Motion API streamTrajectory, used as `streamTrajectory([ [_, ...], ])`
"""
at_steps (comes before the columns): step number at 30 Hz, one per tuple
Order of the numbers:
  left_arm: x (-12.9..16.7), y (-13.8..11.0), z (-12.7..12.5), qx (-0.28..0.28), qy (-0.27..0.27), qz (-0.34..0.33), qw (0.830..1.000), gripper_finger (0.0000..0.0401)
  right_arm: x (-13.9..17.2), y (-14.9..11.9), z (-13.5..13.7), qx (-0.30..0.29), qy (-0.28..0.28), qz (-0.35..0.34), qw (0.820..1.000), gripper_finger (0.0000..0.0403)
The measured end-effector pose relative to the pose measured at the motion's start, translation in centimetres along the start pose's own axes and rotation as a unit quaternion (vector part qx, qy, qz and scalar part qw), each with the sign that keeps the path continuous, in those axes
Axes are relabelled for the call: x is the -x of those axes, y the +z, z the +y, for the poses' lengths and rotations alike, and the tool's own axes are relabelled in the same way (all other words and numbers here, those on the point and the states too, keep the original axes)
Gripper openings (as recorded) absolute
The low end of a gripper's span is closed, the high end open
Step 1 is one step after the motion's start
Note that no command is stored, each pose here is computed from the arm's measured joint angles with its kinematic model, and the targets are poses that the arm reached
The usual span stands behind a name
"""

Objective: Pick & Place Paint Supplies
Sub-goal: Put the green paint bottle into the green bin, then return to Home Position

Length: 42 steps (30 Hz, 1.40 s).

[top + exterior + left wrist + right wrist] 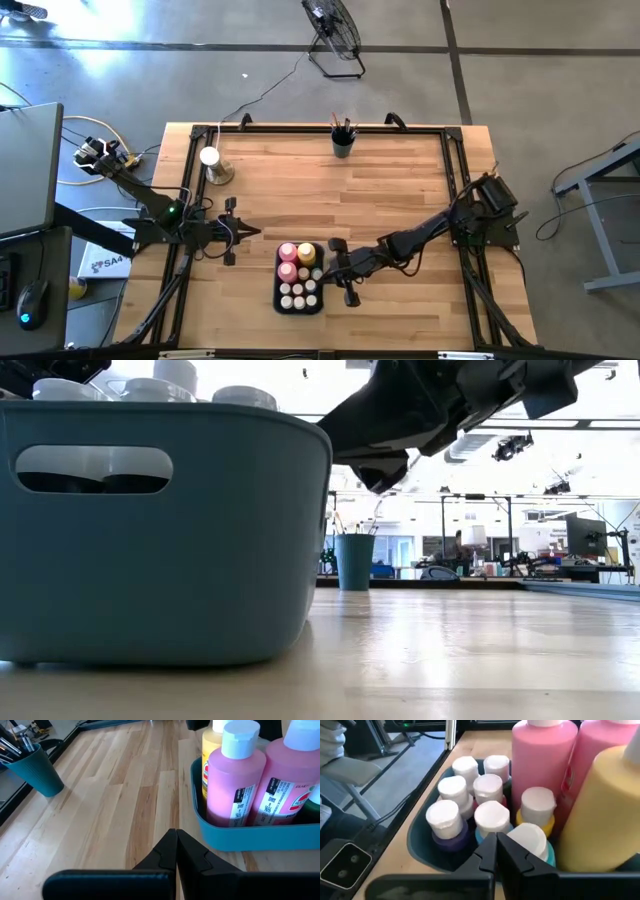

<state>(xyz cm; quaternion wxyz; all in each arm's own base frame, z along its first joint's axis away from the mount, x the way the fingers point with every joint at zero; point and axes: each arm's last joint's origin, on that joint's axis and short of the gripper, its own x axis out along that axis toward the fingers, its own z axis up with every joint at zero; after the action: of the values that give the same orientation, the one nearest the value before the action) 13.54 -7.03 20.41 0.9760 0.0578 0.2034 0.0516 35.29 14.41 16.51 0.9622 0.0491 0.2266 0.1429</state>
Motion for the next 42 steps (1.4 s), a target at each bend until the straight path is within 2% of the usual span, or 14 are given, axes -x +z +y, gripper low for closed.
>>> streamTrajectory([
  [4, 0.0, 0.0, 0.0, 0.001, 0.0, 0.0, 1.0, 0.0, 0.0, -0.1, 0.0, 0.004, -0.003, 0.007, 1.0, 0.0003],
  [8, 0.0, 0.0, 0.0, 0.001, 0.0, 0.0, 1.0, 0.0, 0.0, -0.4, -0.3, 0.002, -0.03, 0.016, 0.999, 0.0003],
  [21, 0.0, 0.0, 0.0, 0.001, 0.0, 0.0, 1.0, 0.0, 0.2, -0.1, -0.1, 0.013, -0.027, 0.009, 1.0, 0.0003],
  [28, 0.0, 0.0, 0.0, 0.001, 0.0, -0.001, 1.0, 0.0, 3.5, 2.6, 0.3, 0.03, -0.028, 0.011, 0.999, 0.0003],
  [32, 0.0, 0.0, 0.0, 0.002, 0.0, -0.001, 1.0, 0.0, 6.0, 4.2, 0.5, 0.062, -0.054, 0.008, 0.997, 0.0003],
  [36, 0.0, 0.0, -0.1, 0.003, -0.016, 0.001, 1.0, 0.0, 7.3, 4.6, 0.3, 0.07, -0.084, 0.022, 0.994, 0.0003],
  [42, 0.0, 0.1, -0.3, 0.014, -0.056, 0.004, 0.998, 0.0, 7.4, 3.7, 0.0, 0.069, -0.106, 0.046, 0.991, 0.0003],
])
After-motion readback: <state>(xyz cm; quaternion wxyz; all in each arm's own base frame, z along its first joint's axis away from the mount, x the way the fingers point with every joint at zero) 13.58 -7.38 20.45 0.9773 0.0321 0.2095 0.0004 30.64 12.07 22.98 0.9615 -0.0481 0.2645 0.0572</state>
